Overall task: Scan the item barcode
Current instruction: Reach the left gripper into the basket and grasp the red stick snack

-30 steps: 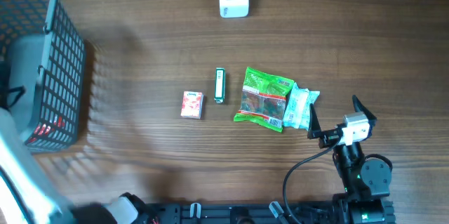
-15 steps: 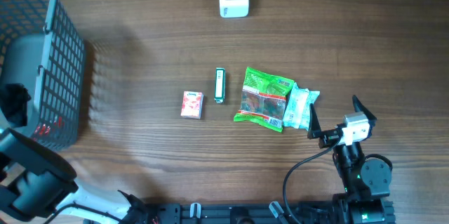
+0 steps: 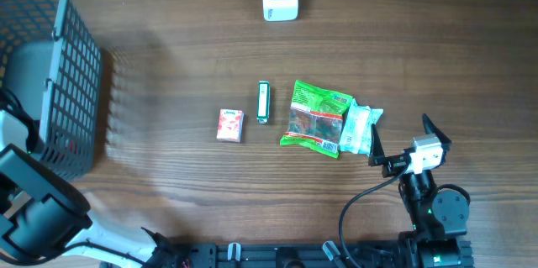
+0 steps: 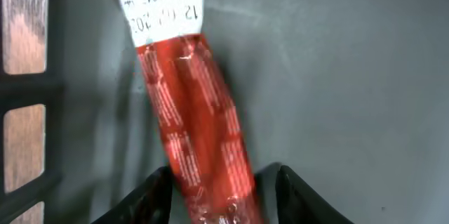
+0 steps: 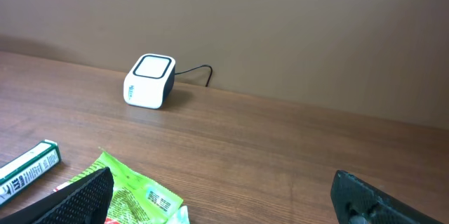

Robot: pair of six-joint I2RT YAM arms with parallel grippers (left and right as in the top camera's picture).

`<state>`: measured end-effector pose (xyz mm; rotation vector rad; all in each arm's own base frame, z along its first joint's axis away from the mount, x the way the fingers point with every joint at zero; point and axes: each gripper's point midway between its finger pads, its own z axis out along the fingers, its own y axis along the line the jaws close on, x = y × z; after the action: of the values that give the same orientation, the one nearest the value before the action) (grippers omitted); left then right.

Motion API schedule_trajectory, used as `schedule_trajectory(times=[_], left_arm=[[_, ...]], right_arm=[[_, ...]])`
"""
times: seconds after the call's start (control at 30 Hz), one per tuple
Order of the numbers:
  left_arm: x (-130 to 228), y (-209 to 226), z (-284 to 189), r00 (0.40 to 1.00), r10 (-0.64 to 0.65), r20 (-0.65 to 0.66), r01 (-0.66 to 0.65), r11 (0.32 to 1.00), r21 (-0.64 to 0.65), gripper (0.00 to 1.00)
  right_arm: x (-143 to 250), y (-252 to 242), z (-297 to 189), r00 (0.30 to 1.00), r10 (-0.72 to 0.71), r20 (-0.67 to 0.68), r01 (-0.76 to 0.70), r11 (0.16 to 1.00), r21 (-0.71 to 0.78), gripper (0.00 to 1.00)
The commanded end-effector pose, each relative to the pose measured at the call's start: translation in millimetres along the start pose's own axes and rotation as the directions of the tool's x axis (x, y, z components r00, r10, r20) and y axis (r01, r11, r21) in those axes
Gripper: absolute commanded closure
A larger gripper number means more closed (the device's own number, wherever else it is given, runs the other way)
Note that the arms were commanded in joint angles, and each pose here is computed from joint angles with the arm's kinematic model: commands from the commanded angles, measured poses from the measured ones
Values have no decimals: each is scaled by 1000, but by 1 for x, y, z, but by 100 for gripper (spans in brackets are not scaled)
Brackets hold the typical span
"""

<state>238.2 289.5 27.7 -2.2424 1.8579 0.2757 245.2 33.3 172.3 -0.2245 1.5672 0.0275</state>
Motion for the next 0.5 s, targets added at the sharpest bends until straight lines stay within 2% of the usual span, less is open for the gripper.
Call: schedule_trajectory(times=[0.0,0.07,0.1,0.17,0.33,0.43,0.47], left_arm=[[2,9,7,1000,-29,2,29,999,-31,54],[2,11,8,1000,-28,5,28,999,-39,61],[3,11,9,1000,-28,5,28,999,-39,70],[3,11,11,1000,-29,8,29,999,-34,95],[-11,-2,-8,999,-5,44,4,1000,17,96],[-32,-18,-42,995,-27,97,18,996,91,96],[-44,-26,-67,990,-46,132,27,989,143,96]], right_arm=[[-1,-2,0,1000,-5,4,5,1000,13,0],[-1,-2,0,1000,-5,4,5,1000,13,0],[-1,-2,0,1000,-5,4,5,1000,13,0],[-1,-2,0,1000,-5,4,5,1000,13,0],[-1,-2,0,1000,-5,4,5,1000,13,0],[-1,-2,0,1000,-5,4,5,1000,13,0],[-1,-2,0,1000,-5,4,5,1000,13,0]])
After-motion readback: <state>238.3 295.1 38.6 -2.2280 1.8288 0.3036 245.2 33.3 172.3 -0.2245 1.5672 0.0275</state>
